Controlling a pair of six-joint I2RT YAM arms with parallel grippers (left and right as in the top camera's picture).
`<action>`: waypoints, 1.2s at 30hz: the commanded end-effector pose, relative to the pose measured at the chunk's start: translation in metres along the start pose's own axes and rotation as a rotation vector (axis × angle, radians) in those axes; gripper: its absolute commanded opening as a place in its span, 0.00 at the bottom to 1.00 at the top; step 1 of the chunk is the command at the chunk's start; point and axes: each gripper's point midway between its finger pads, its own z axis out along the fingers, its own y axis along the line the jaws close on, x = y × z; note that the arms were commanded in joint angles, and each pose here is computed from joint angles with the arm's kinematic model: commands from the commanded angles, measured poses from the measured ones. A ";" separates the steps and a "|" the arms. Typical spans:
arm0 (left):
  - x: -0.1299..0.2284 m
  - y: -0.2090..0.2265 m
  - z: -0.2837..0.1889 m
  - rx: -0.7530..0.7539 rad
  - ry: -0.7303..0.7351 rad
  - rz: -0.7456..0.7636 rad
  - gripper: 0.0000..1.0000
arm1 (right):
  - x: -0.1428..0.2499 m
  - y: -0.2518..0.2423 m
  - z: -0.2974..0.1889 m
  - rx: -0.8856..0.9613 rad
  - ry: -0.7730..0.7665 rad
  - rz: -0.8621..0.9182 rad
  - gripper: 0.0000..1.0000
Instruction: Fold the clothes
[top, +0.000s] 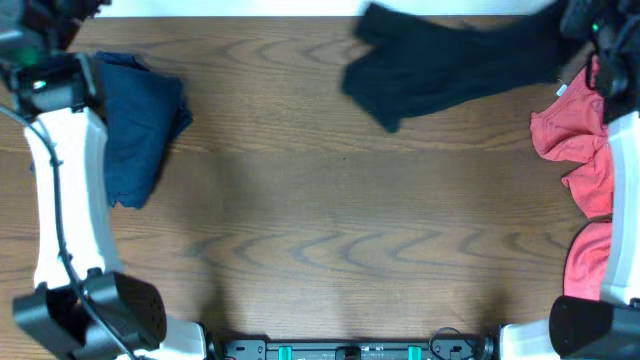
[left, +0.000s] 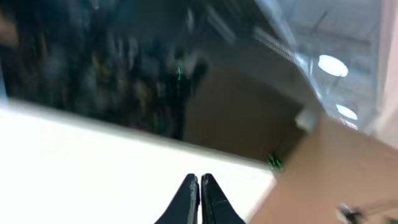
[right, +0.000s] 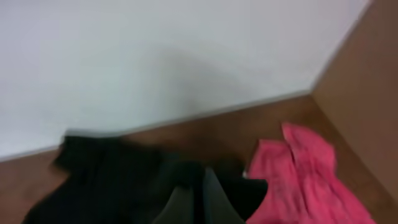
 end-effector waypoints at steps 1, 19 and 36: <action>0.056 -0.015 -0.006 0.125 0.285 -0.118 0.06 | 0.018 0.009 0.001 -0.028 0.074 -0.047 0.01; 0.245 0.038 -0.028 -0.339 0.790 -0.114 0.06 | 0.147 0.124 -0.086 -0.406 0.587 -0.203 0.01; 0.267 0.045 -0.017 -0.457 0.822 0.004 0.06 | 0.158 0.062 -0.252 -0.486 0.497 -0.382 0.03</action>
